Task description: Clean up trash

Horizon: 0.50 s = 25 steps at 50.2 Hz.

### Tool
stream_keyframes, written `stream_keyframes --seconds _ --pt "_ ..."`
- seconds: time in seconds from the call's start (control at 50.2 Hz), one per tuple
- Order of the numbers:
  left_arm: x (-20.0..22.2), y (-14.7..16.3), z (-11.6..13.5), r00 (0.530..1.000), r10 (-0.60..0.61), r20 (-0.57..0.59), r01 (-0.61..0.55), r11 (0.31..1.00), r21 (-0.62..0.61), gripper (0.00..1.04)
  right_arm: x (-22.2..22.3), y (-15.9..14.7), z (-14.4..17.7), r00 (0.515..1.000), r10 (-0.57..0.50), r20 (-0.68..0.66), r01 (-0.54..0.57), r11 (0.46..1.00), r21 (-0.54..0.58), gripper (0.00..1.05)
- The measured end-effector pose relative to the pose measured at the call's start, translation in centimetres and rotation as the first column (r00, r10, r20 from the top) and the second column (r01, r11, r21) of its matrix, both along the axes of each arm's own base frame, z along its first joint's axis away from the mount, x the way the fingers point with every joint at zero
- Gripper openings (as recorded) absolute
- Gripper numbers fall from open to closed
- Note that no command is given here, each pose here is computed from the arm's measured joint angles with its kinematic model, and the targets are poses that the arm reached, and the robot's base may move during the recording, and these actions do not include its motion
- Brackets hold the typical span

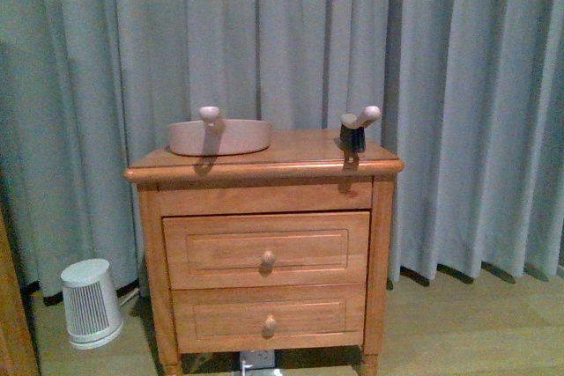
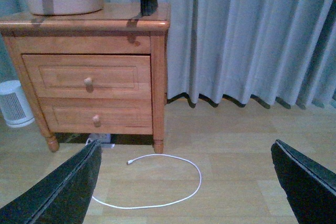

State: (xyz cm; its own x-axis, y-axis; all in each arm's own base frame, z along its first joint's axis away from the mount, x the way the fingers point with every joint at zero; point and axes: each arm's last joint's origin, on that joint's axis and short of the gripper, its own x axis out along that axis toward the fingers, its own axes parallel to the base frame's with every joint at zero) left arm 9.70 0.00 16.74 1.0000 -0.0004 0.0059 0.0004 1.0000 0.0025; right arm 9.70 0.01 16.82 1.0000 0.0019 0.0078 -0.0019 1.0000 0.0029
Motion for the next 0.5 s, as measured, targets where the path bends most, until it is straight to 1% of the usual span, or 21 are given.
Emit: stream_keyframes --seconds 0.498 --pt "0.00 0.00 0.00 1.000 0.000 0.000 0.000 1.000 0.000 0.97 0.00 0.00 0.00 1.000 0.000 0.000 0.000 1.000 0.000 0.97"
